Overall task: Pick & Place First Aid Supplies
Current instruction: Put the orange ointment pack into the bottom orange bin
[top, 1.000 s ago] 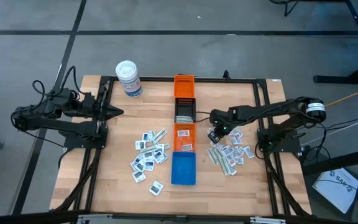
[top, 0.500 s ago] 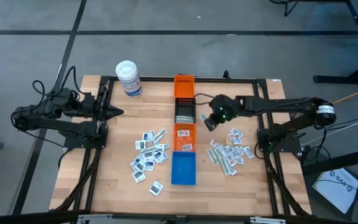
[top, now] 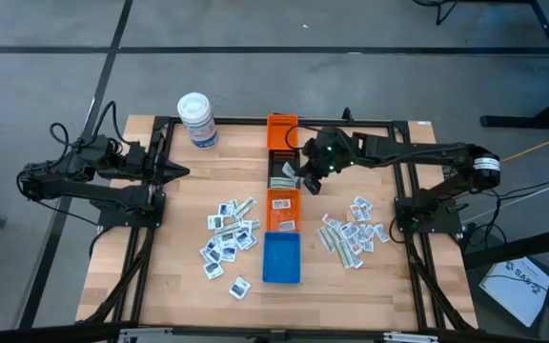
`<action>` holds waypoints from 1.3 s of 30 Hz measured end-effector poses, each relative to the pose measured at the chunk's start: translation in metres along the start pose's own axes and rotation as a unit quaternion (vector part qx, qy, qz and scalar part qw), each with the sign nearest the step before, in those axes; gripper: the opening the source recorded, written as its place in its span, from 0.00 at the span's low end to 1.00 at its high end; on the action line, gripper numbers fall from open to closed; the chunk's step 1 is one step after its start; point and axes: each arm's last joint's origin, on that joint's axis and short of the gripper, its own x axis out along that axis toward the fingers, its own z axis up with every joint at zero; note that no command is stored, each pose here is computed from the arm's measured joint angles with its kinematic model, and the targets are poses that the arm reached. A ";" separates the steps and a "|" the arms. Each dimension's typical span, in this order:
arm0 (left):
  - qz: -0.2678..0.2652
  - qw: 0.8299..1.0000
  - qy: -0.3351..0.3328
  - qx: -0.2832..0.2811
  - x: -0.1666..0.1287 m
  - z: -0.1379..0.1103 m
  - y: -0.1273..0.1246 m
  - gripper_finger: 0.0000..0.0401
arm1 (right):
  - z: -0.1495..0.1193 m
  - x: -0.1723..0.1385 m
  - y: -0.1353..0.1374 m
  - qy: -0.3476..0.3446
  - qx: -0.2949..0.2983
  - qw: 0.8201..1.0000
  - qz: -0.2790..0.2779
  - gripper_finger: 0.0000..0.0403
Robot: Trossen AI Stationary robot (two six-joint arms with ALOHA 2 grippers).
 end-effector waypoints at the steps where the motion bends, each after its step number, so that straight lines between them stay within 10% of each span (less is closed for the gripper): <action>1: 0.000 1.000 0.000 0.000 0.000 0.000 0.000 0.02 | 0.001 0.002 0.000 0.003 -0.003 1.000 0.004 0.01; 24: 0.000 1.000 0.000 0.000 0.000 0.000 0.000 0.03 | -0.019 0.065 0.016 0.126 -0.021 0.985 0.119 0.02; 39: 0.000 1.000 0.000 0.000 0.000 0.000 0.000 0.03 | -0.033 0.087 0.019 0.164 0.013 0.981 0.101 0.26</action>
